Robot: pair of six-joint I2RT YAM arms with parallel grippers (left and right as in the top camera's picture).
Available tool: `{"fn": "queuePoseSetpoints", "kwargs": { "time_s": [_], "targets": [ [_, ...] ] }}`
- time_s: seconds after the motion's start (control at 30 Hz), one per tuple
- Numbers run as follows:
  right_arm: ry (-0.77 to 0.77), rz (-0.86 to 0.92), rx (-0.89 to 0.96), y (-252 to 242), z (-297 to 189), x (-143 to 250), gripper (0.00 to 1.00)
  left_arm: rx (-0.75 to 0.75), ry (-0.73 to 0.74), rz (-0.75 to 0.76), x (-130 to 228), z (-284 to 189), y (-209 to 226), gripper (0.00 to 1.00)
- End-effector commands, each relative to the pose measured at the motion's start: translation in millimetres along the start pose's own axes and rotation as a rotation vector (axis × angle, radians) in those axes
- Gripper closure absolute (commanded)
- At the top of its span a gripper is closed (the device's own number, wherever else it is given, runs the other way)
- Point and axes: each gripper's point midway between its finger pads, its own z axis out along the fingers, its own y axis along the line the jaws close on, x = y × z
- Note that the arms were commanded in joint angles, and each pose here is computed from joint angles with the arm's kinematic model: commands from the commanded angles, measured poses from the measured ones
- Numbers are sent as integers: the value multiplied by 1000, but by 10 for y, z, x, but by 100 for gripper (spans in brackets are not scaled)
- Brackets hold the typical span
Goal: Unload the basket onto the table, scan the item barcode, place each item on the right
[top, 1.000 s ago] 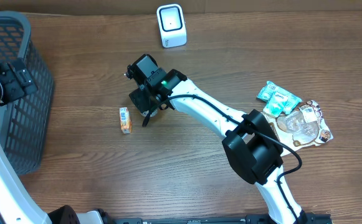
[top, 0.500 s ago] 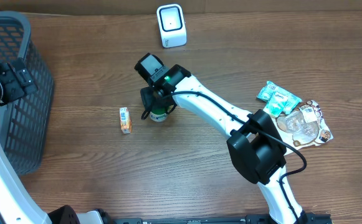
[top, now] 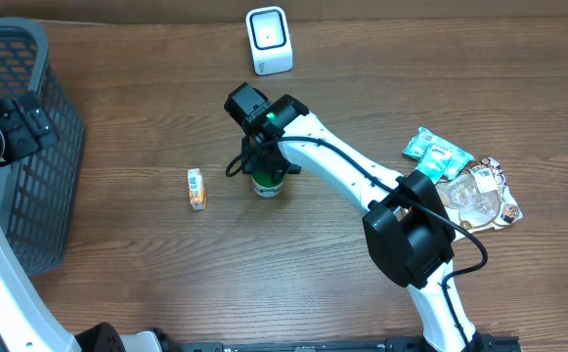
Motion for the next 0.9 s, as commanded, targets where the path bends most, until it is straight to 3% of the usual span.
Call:
{"fn": "queuePoseSetpoints", "kwargs": {
  "time_s": [0.0, 0.17, 0.47, 0.5, 0.53, 0.83, 0.87],
  "targets": [
    [46, 72, 64, -166, 183, 90, 35, -10, -12, 15, -30, -21, 26, 0],
    [6, 74, 42, -145, -3, 24, 23, -10, -12, 15, -31, -21, 26, 1],
    [-68, 78, -26, -124, -572, -30, 13, -10, -12, 15, -30, -21, 26, 0],
    [-71, 79, -29, -130, -619, -24, 11, -10, -12, 15, -30, -21, 26, 0],
    [-74, 81, -36, -130, -663, -21, 0, -10, -12, 15, -30, -21, 26, 0],
    [-74, 165, -42, -131, -592, -12, 0, -10, -12, 15, -31, -21, 26, 1],
    [-73, 166, -41, -131, -568, -10, 6, -10, -12, 15, -31, -21, 26, 1]
  ]
}}
